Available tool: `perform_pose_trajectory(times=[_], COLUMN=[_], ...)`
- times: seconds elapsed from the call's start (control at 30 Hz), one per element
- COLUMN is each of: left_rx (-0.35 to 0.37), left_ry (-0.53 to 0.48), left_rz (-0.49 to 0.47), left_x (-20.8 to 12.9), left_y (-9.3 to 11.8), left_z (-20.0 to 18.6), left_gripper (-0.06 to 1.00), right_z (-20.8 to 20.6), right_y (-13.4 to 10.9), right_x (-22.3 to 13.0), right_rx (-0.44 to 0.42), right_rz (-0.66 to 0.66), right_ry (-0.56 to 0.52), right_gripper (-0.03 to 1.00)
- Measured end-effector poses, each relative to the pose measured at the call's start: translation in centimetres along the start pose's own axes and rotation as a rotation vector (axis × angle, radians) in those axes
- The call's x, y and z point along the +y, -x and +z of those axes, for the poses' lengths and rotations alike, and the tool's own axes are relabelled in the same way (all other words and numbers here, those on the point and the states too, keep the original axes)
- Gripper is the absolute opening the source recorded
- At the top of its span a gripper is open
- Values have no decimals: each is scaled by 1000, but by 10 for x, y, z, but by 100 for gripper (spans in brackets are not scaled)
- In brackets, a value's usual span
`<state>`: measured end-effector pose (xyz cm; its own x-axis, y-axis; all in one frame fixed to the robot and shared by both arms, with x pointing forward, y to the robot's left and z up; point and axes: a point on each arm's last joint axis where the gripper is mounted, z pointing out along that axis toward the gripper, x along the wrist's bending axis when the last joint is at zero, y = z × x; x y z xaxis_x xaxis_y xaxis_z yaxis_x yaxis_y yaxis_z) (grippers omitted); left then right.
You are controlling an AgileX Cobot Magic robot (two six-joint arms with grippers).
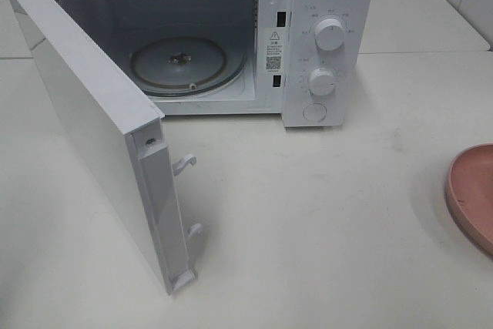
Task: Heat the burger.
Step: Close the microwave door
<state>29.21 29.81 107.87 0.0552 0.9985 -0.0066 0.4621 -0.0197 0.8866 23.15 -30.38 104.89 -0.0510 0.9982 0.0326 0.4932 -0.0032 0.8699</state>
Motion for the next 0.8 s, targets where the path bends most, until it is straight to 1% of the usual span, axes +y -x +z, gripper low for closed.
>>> perform_pose_trajectory(times=[0.03,0.07,0.1,0.13,0.2,0.27,0.3,0.33,0.4,0.43,0.47,0.5,0.57,0.7,0.73,0.8], left_rx=[0,0,0,0,0,1,1,1,2,2,2,3,3,5,5,4], left_ry=[-17,-18,-18,4,17,54,54,94,107,155,155,188,200,269,269,275], left_rz=[-1,-1,-1,-1,-2,-2,-2,-2,-2,-2,-2,-3,-3,-3,-3,6], left_x=[4,7,7,11,11,9,9,7,5,2,2,-2,-5,-11,-11,-14], left_y=[0,0,0,0,0,0,0,0,-1,-1,-1,-1,-1,-1,-1,-1], left_z=[9,14,14,24,30,46,46,57,62,72,72,81,85,104,104,116], left_gripper=[15,4,4,0,0,0,0,0,0,0,0,0,0,0,0,0], right_z=[0,0,0,0,0,0,0,0,0,0,0,0,0,0,0,0], right_y=[0,0,0,0,0,0,0,0,0,0,0,0,0,0,0,0], right_x=[0,0,0,0,0,0,0,0,0,0,0,0,0,0,0,0], right_rx=[0,0,0,0,0,0,0,0,0,0,0,0,0,0,0,0], right_rz=[0,0,0,0,0,0,0,0,0,0,0,0,0,0,0,0], right_ry=[0,0,0,0,0,0,0,0,0,0,0,0,0,0,0,0], right_gripper=[76,76,76,76,76,76,76,76,76,76,76,76,76,76,76,76])
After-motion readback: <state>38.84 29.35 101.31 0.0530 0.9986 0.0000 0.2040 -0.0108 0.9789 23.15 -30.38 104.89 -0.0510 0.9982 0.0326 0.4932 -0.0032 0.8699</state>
